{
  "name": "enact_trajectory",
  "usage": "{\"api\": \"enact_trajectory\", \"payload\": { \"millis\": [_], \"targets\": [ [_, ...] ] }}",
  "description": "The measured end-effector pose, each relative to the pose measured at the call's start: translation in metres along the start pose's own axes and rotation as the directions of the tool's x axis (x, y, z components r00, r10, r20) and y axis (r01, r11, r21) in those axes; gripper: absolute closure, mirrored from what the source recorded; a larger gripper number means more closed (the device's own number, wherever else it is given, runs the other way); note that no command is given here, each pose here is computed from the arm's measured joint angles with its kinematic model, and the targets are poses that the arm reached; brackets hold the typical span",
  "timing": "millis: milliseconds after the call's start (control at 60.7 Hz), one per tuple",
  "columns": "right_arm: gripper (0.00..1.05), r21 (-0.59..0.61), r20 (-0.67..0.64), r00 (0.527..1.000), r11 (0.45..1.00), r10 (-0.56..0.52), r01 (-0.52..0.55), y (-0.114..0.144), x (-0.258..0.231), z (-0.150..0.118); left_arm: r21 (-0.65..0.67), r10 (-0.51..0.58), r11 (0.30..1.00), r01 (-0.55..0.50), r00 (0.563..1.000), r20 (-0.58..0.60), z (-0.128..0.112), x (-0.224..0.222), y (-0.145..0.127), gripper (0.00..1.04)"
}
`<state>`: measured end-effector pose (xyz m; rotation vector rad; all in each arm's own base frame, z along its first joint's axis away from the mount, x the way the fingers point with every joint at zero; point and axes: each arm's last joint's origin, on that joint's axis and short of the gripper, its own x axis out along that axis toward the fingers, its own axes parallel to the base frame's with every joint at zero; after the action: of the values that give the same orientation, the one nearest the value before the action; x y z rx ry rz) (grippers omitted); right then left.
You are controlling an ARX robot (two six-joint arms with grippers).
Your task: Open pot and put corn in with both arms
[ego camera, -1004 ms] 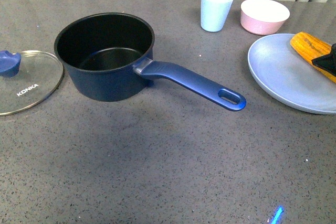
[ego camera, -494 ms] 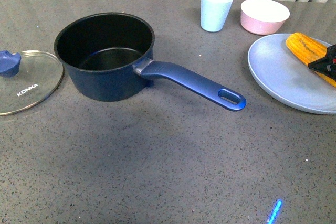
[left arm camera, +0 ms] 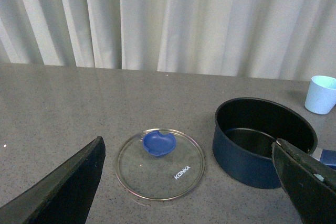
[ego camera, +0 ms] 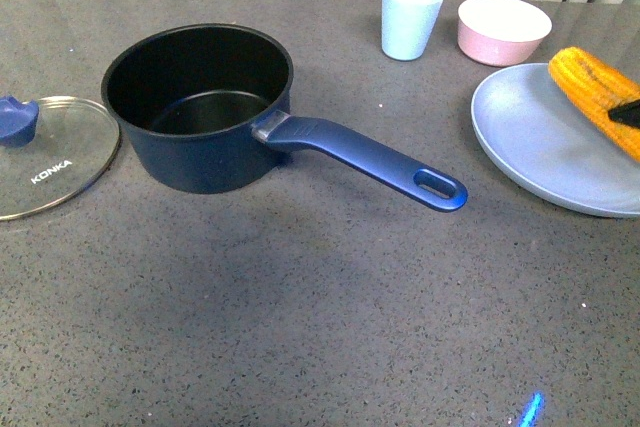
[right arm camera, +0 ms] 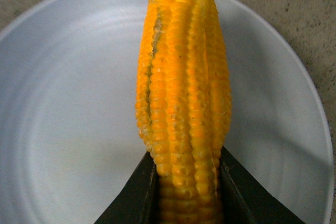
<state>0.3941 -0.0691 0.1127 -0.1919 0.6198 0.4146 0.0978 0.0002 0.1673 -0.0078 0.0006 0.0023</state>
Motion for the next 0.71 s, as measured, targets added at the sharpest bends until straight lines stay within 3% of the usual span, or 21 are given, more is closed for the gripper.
{"api": "enact_trajectory", "payload": {
  "millis": [148,296,708],
  "targets": [
    [0.85,0.004,0.134,0.988,0.997,0.074,-0.075,0.019,-0.030,0.027,0.000,0.000,1.000,0.000,1.000,0.000,0.000,0.000,0.000,0.09],
    [0.87,-0.040,0.238,0.958,0.987,0.163,-0.158,0.062,-0.046,0.062,0.000,0.000,1.000,0.000,1.000,0.000,0.000,0.000,0.000,0.09],
    [0.90,-0.082,0.283,0.884,0.927,0.373,-0.365,0.186,-0.009,0.124,0.000,0.000,1.000,0.000,1.000,0.000,0.000,0.000,0.000,0.09]
  ]
}}
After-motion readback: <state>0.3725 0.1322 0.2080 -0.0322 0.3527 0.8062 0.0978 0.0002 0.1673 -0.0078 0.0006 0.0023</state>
